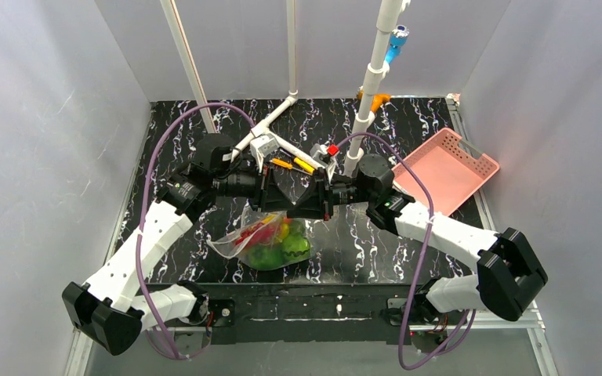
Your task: Place the food in the zip-top bag and seal the zipper
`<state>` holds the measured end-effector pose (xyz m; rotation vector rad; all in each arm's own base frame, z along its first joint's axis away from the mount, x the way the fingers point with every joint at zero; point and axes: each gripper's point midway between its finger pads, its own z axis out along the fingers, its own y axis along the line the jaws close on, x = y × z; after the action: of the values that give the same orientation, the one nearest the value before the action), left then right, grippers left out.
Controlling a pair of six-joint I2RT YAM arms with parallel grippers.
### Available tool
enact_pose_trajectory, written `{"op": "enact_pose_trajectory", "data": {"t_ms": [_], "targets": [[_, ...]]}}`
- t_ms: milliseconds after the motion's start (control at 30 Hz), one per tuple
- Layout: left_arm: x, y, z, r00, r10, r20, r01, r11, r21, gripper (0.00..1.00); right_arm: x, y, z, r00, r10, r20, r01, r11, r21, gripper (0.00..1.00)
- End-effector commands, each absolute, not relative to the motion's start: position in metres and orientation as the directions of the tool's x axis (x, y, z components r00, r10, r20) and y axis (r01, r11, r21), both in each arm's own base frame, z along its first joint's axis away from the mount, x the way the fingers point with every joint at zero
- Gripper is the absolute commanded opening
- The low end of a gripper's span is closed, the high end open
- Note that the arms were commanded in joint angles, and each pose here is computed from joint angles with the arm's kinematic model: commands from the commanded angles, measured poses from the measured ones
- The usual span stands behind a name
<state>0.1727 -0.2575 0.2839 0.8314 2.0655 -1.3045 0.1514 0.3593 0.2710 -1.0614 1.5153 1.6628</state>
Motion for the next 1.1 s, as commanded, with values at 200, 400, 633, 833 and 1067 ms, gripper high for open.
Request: {"op": "enact_pose_trajectory", "data": {"t_ms": [200, 400, 633, 833, 1067], "targets": [[0.162, -0.248, 0.271, -0.630, 0.248, -0.736, 0.767, 0.347, -0.540, 0.00, 0.169, 0.357, 0.301, -0.487, 0.156, -0.859, -0.873, -0.059, 0.484, 0.01], [0.162, -0.235, 0.262, -0.614, 0.291, -0.734, 0.773, 0.410, -0.484, 0.00, 0.173, 0.350, 0.306, -0.513, 0.259, -0.818, -0.853, -0.050, 0.519, 0.01], [0.153, -0.225, 0.263, -0.608, 0.312, -0.730, 0.776, 0.426, -0.465, 0.00, 0.187, 0.334, 0.307, -0.497, 0.323, -0.805, -0.846, 0.026, 0.532, 0.01], [0.144, -0.209, 0.257, -0.608, 0.330, -0.722, 0.768, 0.475, -0.429, 0.00, 0.195, 0.313, 0.302, -0.465, 0.323, -0.824, -0.855, 0.081, 0.513, 0.01], [0.143, -0.217, 0.262, -0.627, 0.279, -0.727, 0.754, 0.452, -0.477, 0.00, 0.161, 0.316, 0.299, -0.401, 0.072, -0.913, -0.916, -0.050, 0.399, 0.01]]}}
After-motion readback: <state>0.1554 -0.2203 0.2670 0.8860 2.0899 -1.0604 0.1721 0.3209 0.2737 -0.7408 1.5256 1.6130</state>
